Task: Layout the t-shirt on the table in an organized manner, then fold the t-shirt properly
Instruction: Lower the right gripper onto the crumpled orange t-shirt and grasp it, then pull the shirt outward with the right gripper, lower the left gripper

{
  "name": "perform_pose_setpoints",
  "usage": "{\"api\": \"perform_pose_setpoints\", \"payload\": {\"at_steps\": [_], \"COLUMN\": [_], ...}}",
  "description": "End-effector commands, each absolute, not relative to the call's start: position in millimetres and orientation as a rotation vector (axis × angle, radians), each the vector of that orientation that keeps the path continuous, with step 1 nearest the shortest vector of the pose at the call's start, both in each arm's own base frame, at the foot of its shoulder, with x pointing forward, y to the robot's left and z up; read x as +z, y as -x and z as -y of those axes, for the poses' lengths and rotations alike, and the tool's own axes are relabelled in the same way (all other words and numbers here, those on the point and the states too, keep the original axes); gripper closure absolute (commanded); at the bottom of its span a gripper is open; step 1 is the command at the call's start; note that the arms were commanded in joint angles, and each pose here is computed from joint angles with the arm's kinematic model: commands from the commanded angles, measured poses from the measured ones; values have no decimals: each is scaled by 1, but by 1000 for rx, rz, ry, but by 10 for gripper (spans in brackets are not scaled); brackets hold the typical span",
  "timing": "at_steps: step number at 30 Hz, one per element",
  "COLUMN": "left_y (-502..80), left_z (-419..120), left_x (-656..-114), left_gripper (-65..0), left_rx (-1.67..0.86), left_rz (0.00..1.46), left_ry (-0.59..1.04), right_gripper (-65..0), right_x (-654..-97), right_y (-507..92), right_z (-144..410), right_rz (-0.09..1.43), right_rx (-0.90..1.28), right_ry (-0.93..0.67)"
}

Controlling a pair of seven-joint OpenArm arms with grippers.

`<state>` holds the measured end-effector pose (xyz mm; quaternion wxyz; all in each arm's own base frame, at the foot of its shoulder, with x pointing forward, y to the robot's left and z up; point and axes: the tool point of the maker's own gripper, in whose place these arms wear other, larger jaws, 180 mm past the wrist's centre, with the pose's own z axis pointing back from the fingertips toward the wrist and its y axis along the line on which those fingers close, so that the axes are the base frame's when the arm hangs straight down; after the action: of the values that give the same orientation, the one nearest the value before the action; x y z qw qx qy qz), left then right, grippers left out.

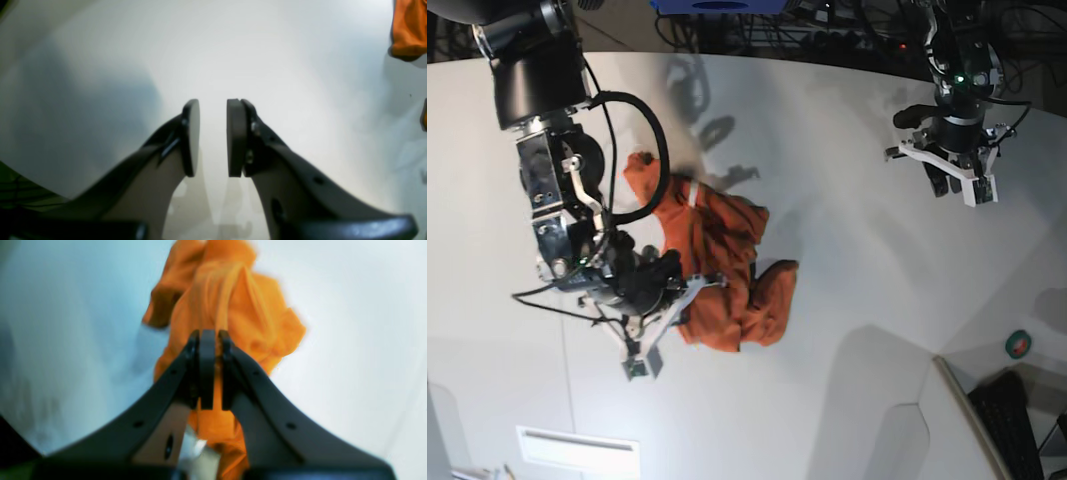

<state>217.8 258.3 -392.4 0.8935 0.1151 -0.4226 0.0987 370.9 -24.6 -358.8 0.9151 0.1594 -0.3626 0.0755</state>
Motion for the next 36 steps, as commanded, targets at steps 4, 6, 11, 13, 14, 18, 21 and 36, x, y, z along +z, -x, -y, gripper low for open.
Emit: {"api": "perform_pose_setpoints", "payload": {"at_steps": [4, 6, 11, 13, 14, 18, 21, 36], "left_y": [-220, -220, -220, -220, -220, -221, -221, -242], "left_z": [-263, -263, -263, -263, -263, -262, -261, -188], "left_x": [-388, -387, -387, -387, -387, -388, -388, -414], "left_gripper": [-133, -138, -165, -221, -248, -344, -370, -369], "left_rx": [208, 207, 207, 207, 207, 204, 203, 99], "left_rz": [902, 903, 903, 903, 903, 904, 904, 873], "left_ry": [-255, -255, -255, -255, -255, -252, -250, -74], "right_gripper": [0, 0, 0, 0, 0, -53, -336, -431], "right_x": [-330, -336, -349, -360, -367, -389, -379, -450], "right_y": [-410, -424, -463, -472, -477, -478, -469, -260], "right_z": [73, 106, 183, 208, 217, 250, 262, 190], "right_rz": [836, 819, 834, 835, 829, 720, 718, 516], "right_rx": [42, -7, -138, -175, -190, -261, -250, -302], "right_ry": [-275, -224, -119, -78, -62, -26, -29, -289]}}
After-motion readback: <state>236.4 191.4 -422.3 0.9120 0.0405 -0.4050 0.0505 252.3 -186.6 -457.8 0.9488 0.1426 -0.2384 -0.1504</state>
